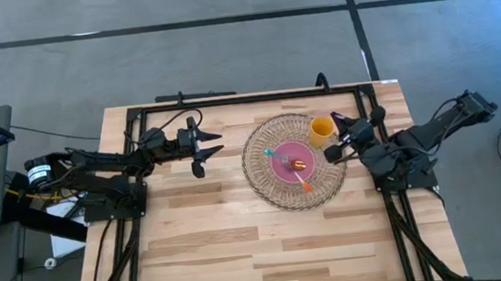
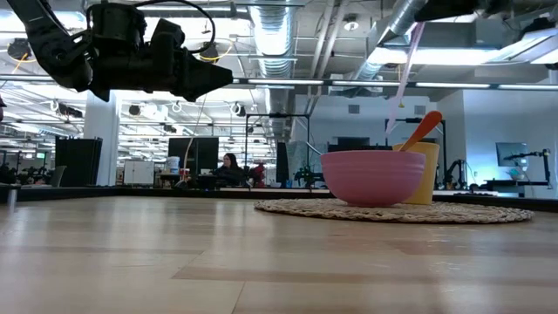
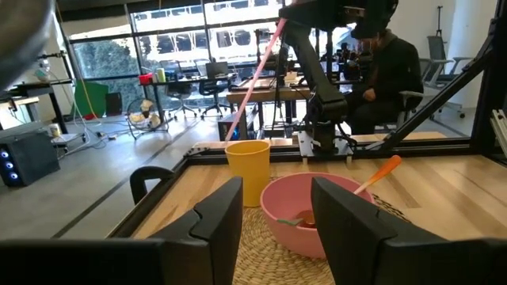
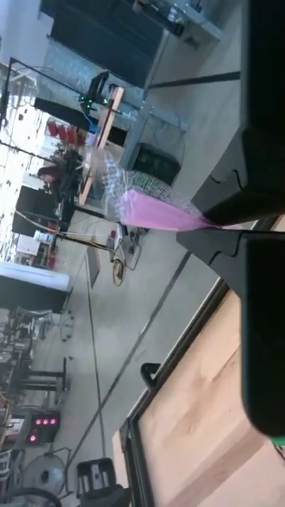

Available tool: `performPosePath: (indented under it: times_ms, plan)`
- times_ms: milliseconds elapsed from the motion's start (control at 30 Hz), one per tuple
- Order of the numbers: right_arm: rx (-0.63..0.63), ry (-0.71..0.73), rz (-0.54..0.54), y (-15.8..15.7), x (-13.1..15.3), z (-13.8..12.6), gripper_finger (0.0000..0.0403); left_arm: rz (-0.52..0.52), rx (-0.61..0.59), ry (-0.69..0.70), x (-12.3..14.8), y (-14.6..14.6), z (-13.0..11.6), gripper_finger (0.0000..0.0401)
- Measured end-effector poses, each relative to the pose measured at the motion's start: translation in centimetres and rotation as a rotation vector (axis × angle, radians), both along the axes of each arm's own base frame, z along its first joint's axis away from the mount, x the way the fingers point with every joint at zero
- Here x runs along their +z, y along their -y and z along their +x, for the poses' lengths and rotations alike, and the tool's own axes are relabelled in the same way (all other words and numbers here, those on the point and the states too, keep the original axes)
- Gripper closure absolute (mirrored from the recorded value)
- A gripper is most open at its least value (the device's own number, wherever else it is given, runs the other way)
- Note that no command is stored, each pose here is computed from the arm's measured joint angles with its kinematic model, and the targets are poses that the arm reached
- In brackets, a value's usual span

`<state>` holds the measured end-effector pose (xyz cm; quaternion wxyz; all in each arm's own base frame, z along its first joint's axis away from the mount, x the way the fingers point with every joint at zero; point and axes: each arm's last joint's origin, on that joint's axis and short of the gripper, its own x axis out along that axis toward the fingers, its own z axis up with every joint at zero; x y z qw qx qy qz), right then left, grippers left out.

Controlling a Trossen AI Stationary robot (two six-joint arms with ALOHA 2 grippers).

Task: Pick & Place Utensil
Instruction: Put the pink straw into the yellow cup

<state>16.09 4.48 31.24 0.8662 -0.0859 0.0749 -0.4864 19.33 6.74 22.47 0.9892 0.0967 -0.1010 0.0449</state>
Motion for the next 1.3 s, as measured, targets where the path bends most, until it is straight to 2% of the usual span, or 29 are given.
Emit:
performPosePath:
  times_ms: [333, 600, 867, 1300]
  plan:
    - [0.093, 0.023, 0.134, 1.0, -0.9, -2.6, 0.0403, 0.0, 0.0, 0.0, 0.0, 0.0, 0.0, 0.0249]
    - [0.066, -0.017, 0.14, 1.9, -1.6, -4.3, 0.0403, 0.0, 0.0, 0.0, 0.0, 0.0, 0.0, 0.0249]
    - [0.018, 0.006, 0.086, 2.1, -1.3, -4.7, 0.0403, 0.0, 0.0, 0.0, 0.0, 0.0, 0.0, 0.0249]
    - [0.081, 0.005, 0.102, 1.6, -0.4, -4.7, 0.0403, 0.001, 0.0, 0.001, 0.0, 0.0, 0.0, 0.0249]
